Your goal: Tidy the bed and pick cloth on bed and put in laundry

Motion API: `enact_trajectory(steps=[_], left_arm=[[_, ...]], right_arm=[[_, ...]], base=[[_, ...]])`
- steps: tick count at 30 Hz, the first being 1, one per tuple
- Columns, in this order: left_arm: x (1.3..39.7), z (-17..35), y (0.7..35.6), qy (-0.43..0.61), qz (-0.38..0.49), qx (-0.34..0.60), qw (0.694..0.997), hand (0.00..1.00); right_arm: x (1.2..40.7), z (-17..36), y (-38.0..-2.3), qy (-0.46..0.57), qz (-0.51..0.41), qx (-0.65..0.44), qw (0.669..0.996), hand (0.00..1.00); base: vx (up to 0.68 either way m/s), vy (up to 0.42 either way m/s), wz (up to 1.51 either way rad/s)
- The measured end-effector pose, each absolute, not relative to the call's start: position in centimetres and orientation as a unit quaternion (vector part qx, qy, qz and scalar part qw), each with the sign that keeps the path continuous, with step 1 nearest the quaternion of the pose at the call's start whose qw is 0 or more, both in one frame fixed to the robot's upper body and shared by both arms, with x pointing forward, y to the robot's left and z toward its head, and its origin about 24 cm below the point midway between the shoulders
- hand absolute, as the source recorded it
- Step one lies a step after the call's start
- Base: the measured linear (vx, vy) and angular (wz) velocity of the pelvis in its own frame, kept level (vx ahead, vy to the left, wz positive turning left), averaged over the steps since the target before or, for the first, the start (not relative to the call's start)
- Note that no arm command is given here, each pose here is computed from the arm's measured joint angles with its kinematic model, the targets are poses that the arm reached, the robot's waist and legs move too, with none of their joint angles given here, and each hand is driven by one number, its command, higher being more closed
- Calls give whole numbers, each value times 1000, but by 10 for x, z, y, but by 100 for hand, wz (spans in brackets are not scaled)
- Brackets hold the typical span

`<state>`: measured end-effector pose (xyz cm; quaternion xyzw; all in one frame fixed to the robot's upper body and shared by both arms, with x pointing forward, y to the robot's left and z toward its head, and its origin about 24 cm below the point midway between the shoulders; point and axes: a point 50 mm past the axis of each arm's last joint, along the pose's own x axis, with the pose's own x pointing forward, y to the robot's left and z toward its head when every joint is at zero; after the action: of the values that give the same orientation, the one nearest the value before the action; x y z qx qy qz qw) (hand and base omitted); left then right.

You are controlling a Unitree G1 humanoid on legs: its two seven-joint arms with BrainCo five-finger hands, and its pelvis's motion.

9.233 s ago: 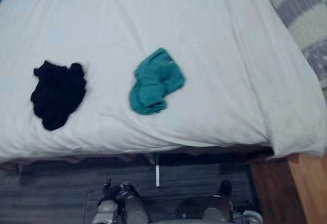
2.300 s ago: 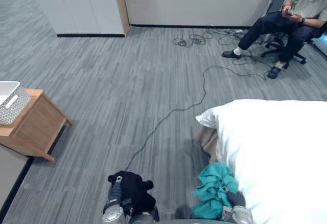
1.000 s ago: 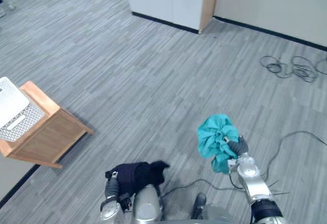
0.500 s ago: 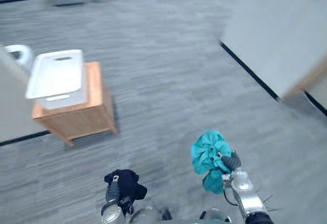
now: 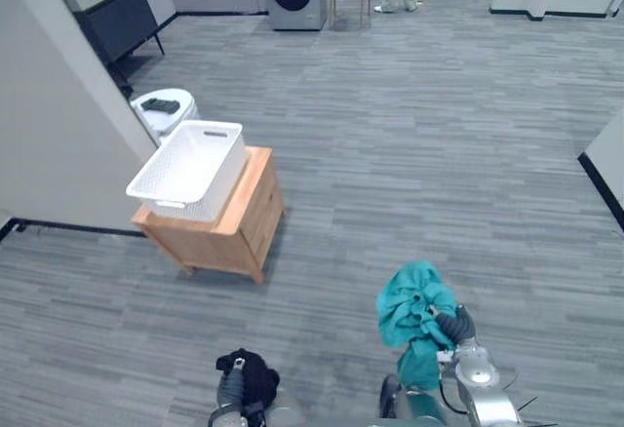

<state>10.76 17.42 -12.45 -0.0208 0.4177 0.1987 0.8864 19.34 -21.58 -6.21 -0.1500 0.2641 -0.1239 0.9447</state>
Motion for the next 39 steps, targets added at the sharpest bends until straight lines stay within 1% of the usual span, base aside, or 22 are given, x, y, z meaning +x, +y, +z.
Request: enact_trajectory(steps=[5, 8, 14, 17, 19, 23, 26, 28, 29, 30, 33, 36, 39], left_arm=[[128, -111, 177, 371, 190, -27, 908, 100], [132, -106, 179, 359, 194, -26, 913, 100], [127, -107, 188, 369, 217, -29, 903, 100], [140, -101, 185, 352, 199, -19, 914, 100], [155, -91, 188, 319, 185, -1, 929, 100], [174, -84, 186, 298, 171, 17, 939, 100], [167, -91, 189, 313, 162, 40, 935, 100], [148, -96, 204, 331, 176, 64, 925, 100], [141, -97, 210, 337, 184, 69, 921, 100], [129, -103, 209, 356, 196, 59, 912, 100], [123, -108, 189, 369, 199, 23, 908, 100], [129, -106, 177, 360, 187, 4, 914, 100], [136, -100, 178, 342, 182, 6, 922, 100]], right_arm=[[207, -47, -228, 233, -145, -154, 949, 100], [212, -43, -231, 225, -145, -165, 949, 100], [220, -44, -204, 218, -117, -152, 957, 100], [216, -50, -192, 226, -97, -143, 959, 100], [220, -46, -183, 214, -82, -139, 963, 100], [219, -42, -188, 202, -91, -136, 966, 100], [213, -46, -191, 212, -98, -132, 964, 100], [196, -51, -193, 226, -103, -130, 960, 100], [193, -49, -192, 223, -103, -130, 961, 100], [195, -44, -195, 211, -101, -137, 962, 100], [200, -27, -203, 174, -111, -147, 967, 100], [214, -14, -203, 140, -113, -146, 973, 100], [222, -8, -200, 126, -108, -146, 975, 100]], base=[[502, -114, 31], [475, -7, 37], [622, 182, 60], [603, 140, 180], [465, -73, 195], [418, -273, 181], [394, -380, 142], [416, -482, 137], [477, -559, 121], [463, -524, 120], [406, -489, 103], [349, -289, 1], [241, -72, -37]])
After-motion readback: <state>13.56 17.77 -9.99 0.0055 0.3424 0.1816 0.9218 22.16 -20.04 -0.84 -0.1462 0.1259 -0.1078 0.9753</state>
